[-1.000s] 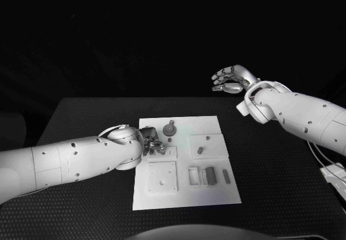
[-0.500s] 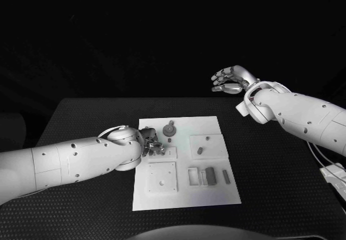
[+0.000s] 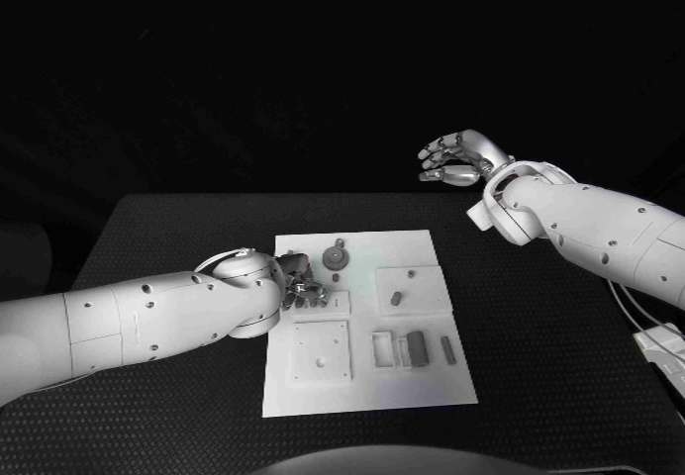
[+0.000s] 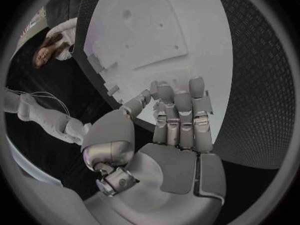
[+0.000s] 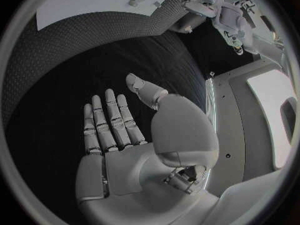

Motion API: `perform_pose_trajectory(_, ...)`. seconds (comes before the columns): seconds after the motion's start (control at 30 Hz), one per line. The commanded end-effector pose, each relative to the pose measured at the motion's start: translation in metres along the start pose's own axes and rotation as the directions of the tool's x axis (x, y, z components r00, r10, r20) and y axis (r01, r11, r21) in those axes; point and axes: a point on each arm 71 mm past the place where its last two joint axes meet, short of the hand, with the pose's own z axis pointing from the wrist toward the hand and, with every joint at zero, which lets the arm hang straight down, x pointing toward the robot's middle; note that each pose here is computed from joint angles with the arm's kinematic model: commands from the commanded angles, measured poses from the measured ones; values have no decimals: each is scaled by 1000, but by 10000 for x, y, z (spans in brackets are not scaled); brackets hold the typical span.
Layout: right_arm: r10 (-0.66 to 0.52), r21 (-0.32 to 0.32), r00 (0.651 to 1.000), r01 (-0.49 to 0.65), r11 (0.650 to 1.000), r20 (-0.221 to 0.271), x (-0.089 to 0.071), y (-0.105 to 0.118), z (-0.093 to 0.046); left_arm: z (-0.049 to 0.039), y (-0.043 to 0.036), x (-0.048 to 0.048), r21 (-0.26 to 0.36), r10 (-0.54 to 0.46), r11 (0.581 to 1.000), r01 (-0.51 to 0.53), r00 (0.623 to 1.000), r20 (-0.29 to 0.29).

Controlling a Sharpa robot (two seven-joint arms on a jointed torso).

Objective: Assemble the parts on the task board

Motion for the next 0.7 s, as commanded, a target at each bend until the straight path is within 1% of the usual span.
perform_pose_trajectory(0.03,4,-12,1000,-4,1000,-14,9,16,3,0,-24,7,9,6,1000,-6,1000,-3)
perform_pose_trajectory(0.5,3,-12,1000,-3,1000,-14,7,11,4,-1,-34,5,16,-1,1000,1,1000,1)
perform_pose_trajectory(0.7,4,-13,1000,-4,1000,-16,12,14,6,-1,-50,22,26,-15,1000,15,1000,-20)
